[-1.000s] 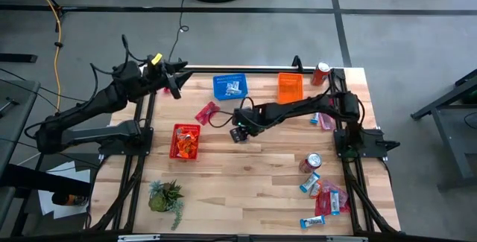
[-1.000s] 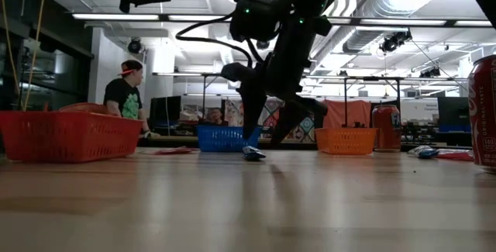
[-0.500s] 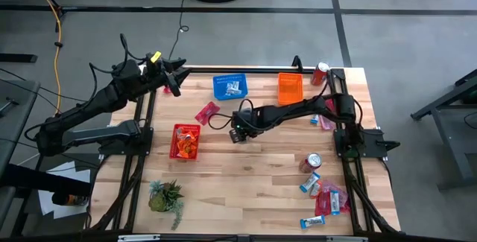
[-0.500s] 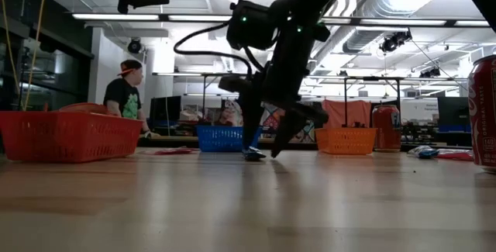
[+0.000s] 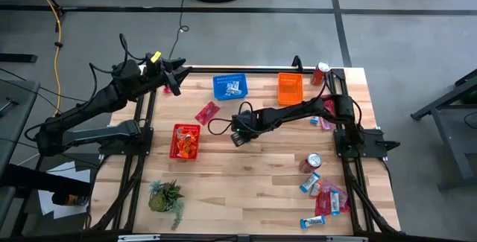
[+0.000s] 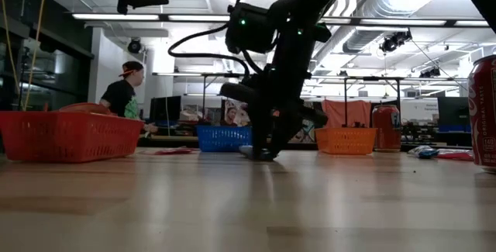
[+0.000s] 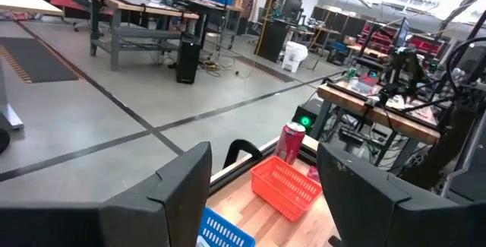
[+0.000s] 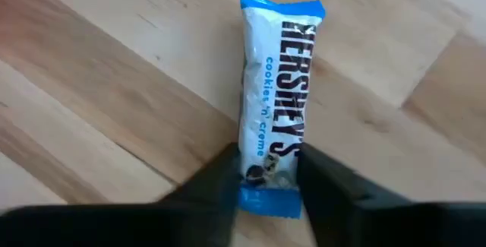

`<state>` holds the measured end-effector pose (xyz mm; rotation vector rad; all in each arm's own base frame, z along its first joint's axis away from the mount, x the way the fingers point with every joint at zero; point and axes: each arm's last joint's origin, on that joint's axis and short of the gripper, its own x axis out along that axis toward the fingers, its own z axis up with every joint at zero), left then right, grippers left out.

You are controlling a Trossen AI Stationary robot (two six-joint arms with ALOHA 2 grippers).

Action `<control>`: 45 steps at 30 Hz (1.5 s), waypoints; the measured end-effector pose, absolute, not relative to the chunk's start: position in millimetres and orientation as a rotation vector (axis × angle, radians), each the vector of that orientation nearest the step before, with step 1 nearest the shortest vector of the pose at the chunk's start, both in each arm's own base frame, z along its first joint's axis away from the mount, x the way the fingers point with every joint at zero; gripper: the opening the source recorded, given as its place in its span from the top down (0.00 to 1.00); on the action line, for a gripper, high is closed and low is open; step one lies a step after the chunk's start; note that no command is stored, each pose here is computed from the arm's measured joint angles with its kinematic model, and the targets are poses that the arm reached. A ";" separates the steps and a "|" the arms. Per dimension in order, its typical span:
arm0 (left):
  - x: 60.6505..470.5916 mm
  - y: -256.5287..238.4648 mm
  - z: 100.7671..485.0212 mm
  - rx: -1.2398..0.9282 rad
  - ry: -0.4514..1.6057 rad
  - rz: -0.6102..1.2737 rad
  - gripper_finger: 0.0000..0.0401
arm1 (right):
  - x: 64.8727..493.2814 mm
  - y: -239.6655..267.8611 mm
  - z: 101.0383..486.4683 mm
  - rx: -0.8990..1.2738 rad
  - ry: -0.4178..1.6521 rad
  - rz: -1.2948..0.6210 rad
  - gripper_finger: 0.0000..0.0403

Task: Sort candy
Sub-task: Put the white candy pack into the blue basket

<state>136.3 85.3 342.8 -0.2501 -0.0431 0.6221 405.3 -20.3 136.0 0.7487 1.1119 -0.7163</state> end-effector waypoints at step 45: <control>134.4 87.7 344.9 -0.280 -0.091 0.716 0.44 | 319.3 -131.2 277.5 0.374 0.346 -0.412 1.00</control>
